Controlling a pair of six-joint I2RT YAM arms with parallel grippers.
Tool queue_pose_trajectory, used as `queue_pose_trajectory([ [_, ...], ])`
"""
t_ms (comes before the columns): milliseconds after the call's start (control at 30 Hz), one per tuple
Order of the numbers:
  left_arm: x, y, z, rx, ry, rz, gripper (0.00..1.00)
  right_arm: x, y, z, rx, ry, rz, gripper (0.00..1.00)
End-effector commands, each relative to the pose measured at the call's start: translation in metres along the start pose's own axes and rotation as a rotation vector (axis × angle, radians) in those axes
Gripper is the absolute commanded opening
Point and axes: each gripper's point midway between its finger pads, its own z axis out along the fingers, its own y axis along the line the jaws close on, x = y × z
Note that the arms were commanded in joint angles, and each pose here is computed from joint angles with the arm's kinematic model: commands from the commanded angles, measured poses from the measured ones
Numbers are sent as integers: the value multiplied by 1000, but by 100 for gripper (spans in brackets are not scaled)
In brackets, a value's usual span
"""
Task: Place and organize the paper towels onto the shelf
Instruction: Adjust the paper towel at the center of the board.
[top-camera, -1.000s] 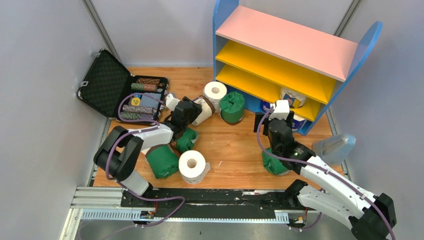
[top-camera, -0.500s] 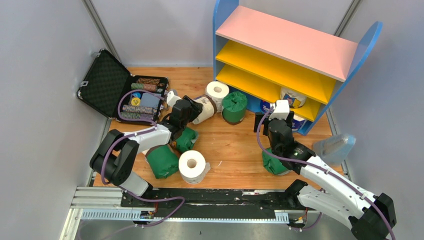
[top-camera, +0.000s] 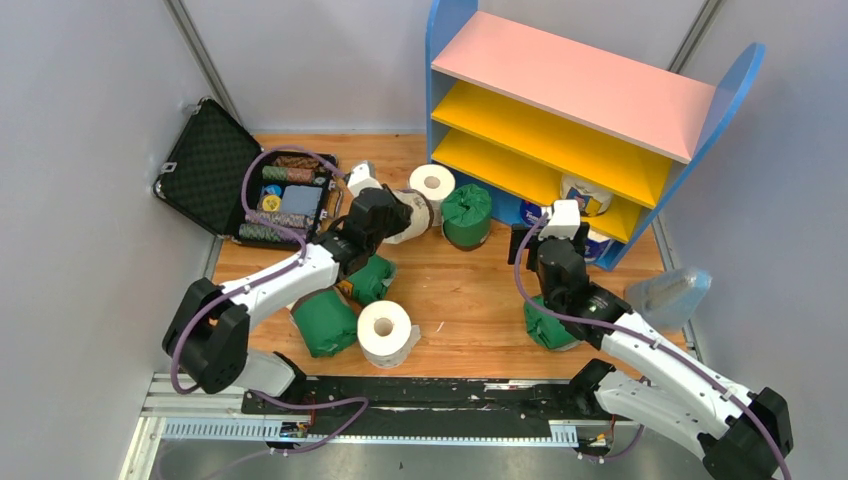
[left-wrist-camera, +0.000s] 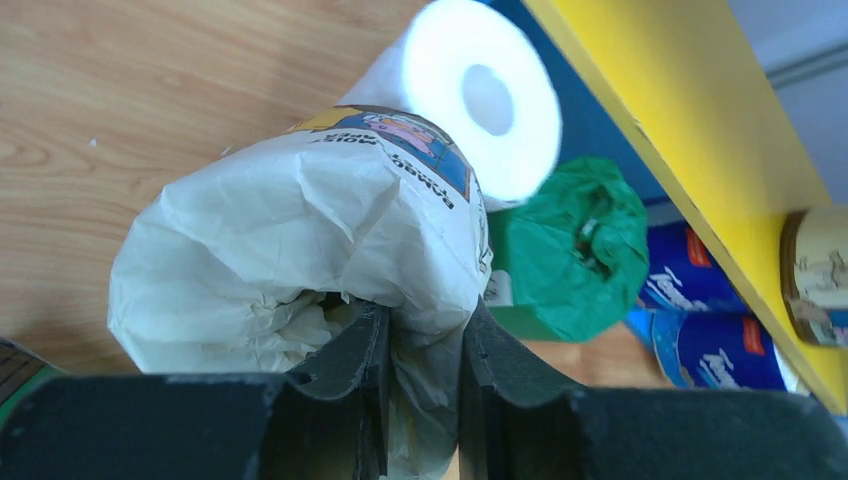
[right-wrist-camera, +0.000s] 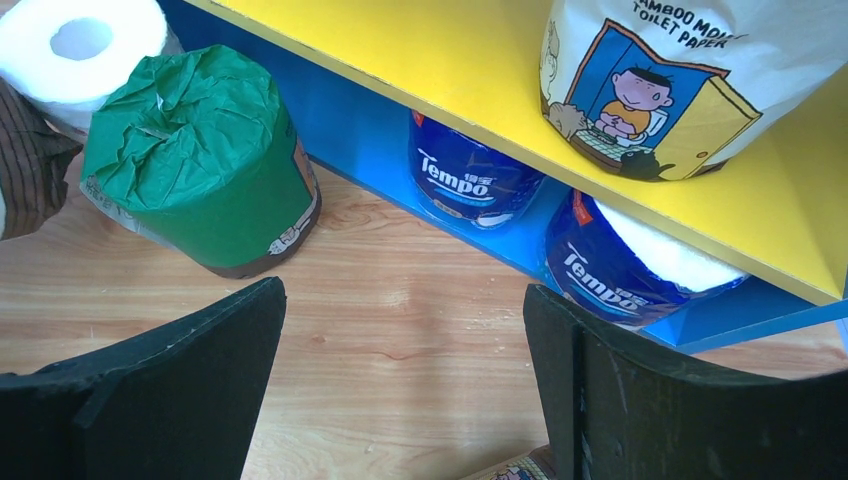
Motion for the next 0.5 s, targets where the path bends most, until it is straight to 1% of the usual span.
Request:
queue_pose_trajectory([
  [0,-32,-40,-33,47,-20,207,14,-20,-1,-5,0,-58,57,91],
  [33,-35,-54,-39,67,-15,227,14,-21,-2,-6,-1,-62,63,91],
  [67,-27,-49,-43,43,30,283,14,-22,-2,-7,-2,-67,69,91],
  [100,-25,-65,-49,76,47,306,14,-23,-4,-8,1,-73,75,91],
  [133,-17,-61,-53,59,89,364,14,-25,-5,-9,2,-81,84,91],
  [167,-13,-74,-59,84,109,393,15,-26,-7,-10,7,-89,92,91],
  [233,1,-79,-69,87,177,475,16,-28,-12,-13,22,-108,115,91],
  [300,16,-82,-79,86,247,522,16,-32,-18,-17,37,-132,144,91],
  [467,57,-88,-97,132,409,611,23,-42,-27,-29,30,-205,216,91],
])
